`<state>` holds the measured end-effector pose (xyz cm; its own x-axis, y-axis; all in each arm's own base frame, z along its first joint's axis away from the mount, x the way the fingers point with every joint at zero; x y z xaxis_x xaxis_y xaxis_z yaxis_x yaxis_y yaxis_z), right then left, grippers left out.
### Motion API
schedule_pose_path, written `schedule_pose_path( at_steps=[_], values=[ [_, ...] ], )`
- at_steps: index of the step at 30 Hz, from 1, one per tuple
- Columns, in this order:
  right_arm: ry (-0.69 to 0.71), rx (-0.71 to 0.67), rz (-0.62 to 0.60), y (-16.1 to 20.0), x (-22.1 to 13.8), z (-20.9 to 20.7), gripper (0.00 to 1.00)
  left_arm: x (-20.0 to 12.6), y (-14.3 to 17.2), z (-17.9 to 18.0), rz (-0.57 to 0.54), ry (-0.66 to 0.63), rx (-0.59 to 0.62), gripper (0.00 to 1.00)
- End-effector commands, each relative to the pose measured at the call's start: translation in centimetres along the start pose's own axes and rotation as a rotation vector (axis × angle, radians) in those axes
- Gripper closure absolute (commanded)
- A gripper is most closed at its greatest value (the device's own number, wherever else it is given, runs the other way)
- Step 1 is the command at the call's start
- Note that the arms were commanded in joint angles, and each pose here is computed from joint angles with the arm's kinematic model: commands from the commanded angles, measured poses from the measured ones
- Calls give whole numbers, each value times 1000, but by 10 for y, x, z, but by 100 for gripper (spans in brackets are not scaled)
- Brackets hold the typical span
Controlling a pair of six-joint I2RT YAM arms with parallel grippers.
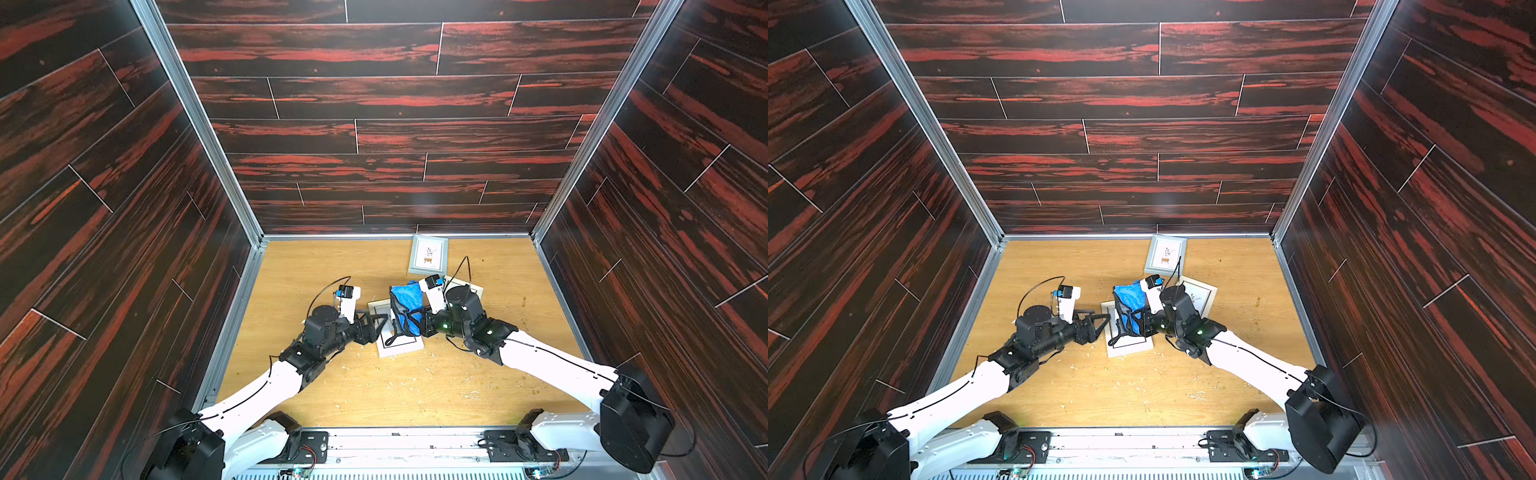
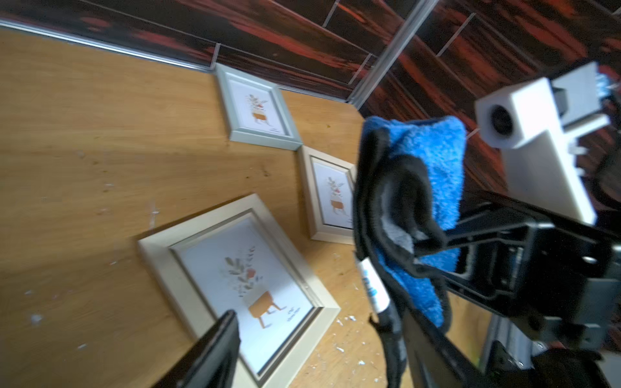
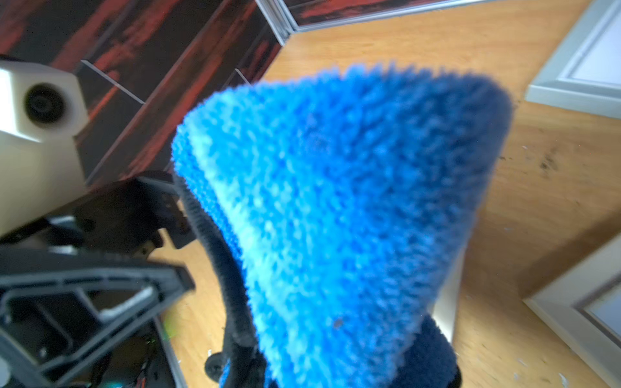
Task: Wipe the picture frame with a cloth
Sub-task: Adjust the cleaning item.
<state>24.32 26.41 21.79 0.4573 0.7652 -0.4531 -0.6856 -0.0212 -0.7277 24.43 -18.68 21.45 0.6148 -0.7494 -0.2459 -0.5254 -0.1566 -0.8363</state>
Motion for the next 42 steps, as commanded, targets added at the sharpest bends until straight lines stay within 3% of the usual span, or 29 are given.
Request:
schedule_pose_path(
  at_steps=[1,8,13,18,22,24,25,29,32,38,42],
  values=[
    [-119,-47,-18,0,-4,15,100,2,-14,-25,-59,169,54,10],
    [-204,-92,-13,10,-3,31,100,12,-19,-38,-67,270,41,9],
    [-280,-144,-23,14,-7,50,100,17,-19,-42,-66,310,19,15],
    [-291,-166,-30,16,-9,55,100,18,-20,-45,-59,351,7,47],
    [-260,-154,-18,18,-4,50,100,18,-19,-46,-55,364,-5,86],
    [-238,-144,-17,18,-2,47,100,18,-19,-45,-61,349,-10,100],
    [-205,-134,-20,17,-1,44,98,18,-19,-42,-65,330,-18,100],
    [-47,-104,-43,15,-1,26,72,20,-19,-26,-55,196,-38,100],
    [52,-101,-52,14,-3,15,55,20,-19,0,-21,-34,-41,100],
    [326,-8,-29,14,3,-29,43,12,-14,56,140,-558,4,100],
    [509,85,107,32,25,-69,44,24,-10,72,271,-678,-20,100]
  ],
)
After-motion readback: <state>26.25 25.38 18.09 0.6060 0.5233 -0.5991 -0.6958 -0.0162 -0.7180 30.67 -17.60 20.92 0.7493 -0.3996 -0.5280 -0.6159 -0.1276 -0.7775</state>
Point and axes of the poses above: each gripper's point midway between its finger pads, its own x axis out along the fingers, its own z axis along the line the jaws close on, y = z × x, the point moved 6 cm from there along -x, back along the fingers, and after that the axes turned 3 degrees about x, right-handed, at the moved point
